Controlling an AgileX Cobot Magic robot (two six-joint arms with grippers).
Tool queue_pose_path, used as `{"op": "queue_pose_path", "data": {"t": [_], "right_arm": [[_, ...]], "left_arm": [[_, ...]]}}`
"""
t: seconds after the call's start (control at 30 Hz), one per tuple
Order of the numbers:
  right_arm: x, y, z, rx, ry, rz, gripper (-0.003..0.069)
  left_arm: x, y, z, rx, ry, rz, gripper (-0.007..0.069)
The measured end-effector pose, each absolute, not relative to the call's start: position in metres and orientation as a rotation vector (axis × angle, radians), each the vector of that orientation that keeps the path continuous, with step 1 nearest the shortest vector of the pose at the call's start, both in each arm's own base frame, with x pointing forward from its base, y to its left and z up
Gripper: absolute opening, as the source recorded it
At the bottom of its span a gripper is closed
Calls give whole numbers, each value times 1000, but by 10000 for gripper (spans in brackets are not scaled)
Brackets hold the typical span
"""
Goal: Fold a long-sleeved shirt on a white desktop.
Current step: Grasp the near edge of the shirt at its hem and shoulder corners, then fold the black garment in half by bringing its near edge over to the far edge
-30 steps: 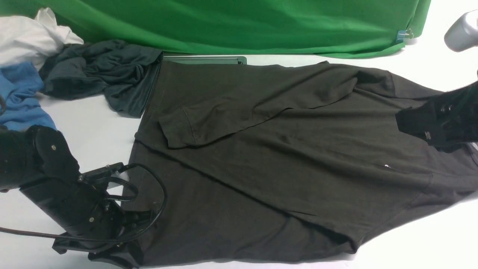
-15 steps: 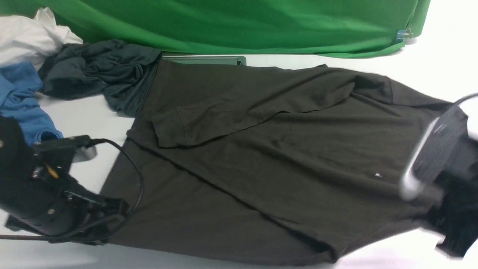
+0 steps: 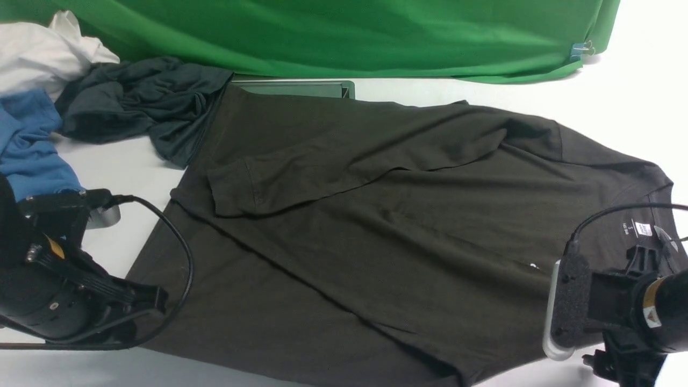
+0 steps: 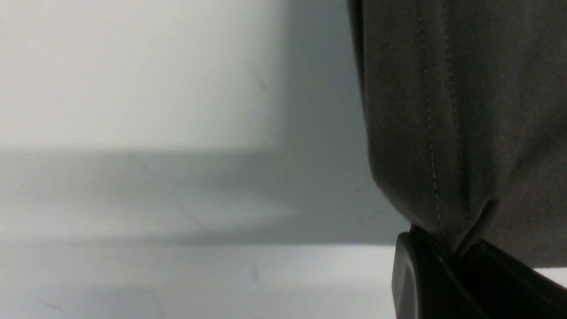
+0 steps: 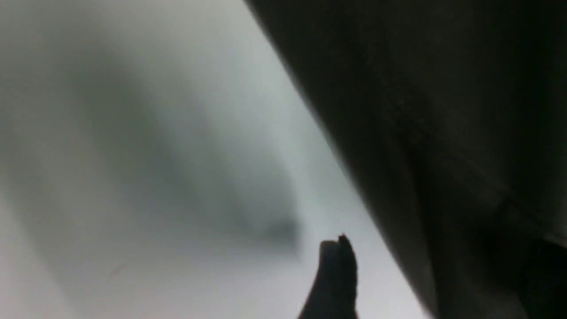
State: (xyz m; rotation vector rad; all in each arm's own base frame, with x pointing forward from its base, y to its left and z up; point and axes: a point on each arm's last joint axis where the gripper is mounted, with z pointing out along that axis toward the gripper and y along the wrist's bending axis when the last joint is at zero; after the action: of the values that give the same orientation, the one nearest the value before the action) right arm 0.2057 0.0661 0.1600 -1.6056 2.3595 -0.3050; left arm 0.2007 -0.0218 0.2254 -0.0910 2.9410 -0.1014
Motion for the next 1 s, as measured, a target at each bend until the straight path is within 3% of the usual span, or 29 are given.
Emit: {"op": "queue_pose_path", "data": {"t": [0.13, 0.2, 0.3, 0.37, 0.5, 0.73, 1.0], "right_arm": [[222, 67, 146, -1581, 2340, -287, 517], [231, 69, 142, -1568, 2331, -279, 421], [232, 70, 140, -1555, 2352, -267, 174], [230, 69, 143, -1548, 2362, -268, 85], [212, 60, 160, -1560, 2427, -297, 67], [180, 47, 217, -1423, 2331, -352, 67], [179, 47, 220, -1367, 2364, -335, 67]], "left_arm": [[201, -22, 225, -91, 2936, -102, 50], [201, -22, 226, -91, 2934, -102, 50], [201, -22, 225, -91, 2937, -102, 50], [201, -22, 225, -91, 2939, -102, 50], [200, -22, 225, -92, 2948, -102, 50], [194, -21, 244, -102, 2899, -100, 50], [201, -22, 262, -98, 2694, -137, 50]]}}
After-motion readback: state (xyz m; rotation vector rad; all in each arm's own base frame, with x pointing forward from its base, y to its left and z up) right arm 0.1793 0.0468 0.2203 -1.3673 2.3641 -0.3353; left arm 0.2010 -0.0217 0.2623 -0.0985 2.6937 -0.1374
